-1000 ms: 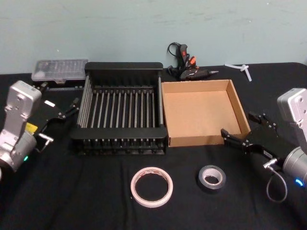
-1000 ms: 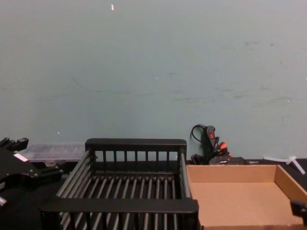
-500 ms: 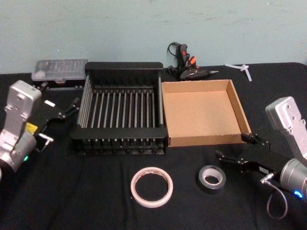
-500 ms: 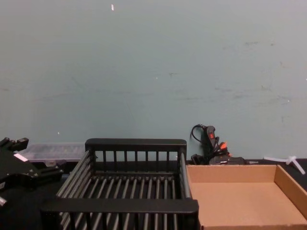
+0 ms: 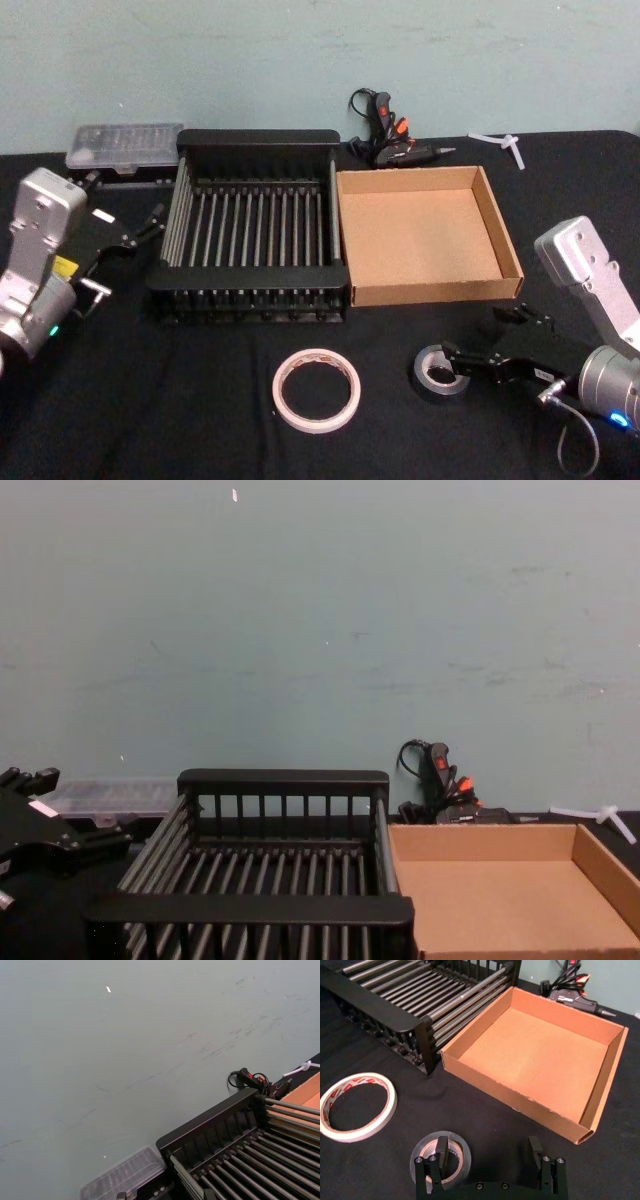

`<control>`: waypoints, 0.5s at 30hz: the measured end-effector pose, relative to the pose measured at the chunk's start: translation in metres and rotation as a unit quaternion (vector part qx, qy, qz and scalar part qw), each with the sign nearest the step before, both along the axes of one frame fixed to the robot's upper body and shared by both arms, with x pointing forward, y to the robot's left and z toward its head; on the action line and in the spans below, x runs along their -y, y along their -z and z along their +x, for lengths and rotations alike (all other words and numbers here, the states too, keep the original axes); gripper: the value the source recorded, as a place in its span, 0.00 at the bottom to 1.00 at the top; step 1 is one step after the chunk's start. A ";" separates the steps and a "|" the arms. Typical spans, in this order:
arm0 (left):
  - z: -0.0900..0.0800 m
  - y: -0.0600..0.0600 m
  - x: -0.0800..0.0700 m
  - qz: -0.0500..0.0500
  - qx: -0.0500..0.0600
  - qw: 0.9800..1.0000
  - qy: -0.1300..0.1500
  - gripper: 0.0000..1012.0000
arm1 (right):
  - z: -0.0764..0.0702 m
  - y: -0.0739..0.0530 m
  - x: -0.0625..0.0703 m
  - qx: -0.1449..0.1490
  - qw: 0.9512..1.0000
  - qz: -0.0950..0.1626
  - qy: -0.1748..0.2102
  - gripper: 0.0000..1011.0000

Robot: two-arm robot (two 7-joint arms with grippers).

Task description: Pick up the white tape and place it into the black box , Pick up the silver tape and place it into the brown box.

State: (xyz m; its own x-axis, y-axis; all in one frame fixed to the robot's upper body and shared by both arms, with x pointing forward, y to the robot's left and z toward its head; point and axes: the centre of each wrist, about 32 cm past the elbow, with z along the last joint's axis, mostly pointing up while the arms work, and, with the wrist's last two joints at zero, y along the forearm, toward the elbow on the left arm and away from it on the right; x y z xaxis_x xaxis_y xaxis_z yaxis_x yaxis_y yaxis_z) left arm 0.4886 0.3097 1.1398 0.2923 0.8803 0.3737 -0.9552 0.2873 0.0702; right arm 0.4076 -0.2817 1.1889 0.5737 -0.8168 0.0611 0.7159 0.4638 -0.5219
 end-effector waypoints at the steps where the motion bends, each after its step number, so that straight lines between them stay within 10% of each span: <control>1: 0.000 0.000 0.000 0.000 0.000 1.000 0.000 0.99 | 0.000 0.000 0.000 -0.001 1.000 -0.001 -0.001 0.99; 15: 0.000 0.000 0.000 0.000 0.000 1.000 0.000 0.99 | 0.001 0.009 -0.003 -0.021 1.000 -0.010 -0.003 0.99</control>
